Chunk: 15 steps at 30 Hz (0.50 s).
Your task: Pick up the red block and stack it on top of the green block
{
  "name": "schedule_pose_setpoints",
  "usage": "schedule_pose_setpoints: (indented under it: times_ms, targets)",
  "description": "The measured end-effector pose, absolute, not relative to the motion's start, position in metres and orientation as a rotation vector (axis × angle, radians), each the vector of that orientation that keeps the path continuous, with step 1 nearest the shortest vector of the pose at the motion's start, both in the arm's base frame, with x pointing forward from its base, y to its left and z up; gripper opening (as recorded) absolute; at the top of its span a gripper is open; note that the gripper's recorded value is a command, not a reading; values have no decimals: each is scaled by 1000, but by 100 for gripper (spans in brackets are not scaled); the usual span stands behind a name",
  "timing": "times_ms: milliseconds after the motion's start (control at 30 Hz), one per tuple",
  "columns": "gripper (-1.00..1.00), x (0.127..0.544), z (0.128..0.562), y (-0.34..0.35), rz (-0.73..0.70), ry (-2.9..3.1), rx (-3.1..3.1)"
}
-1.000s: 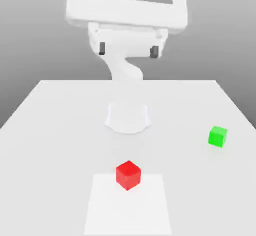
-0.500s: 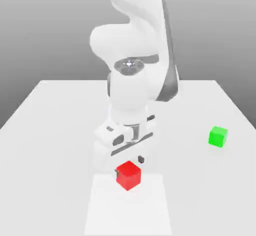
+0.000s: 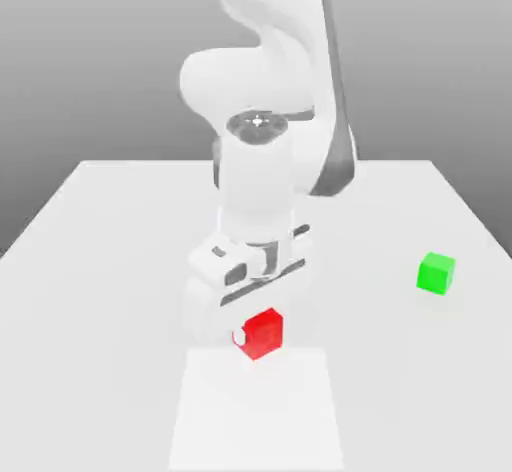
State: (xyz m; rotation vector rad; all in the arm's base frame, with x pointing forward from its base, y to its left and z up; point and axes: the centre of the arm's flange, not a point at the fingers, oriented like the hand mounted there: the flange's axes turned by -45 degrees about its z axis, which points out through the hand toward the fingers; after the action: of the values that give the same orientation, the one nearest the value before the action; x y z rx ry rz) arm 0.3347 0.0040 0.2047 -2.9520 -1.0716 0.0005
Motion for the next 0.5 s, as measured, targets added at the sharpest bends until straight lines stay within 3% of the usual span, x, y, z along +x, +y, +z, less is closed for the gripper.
schedule_pose_setpoints:
  times_ms: [267, 500]
  targets:
    - [-100, 325, 232, 103, -31, -864, -3005]
    - [-100, 286, 247, 192, -37, -668, -3043]
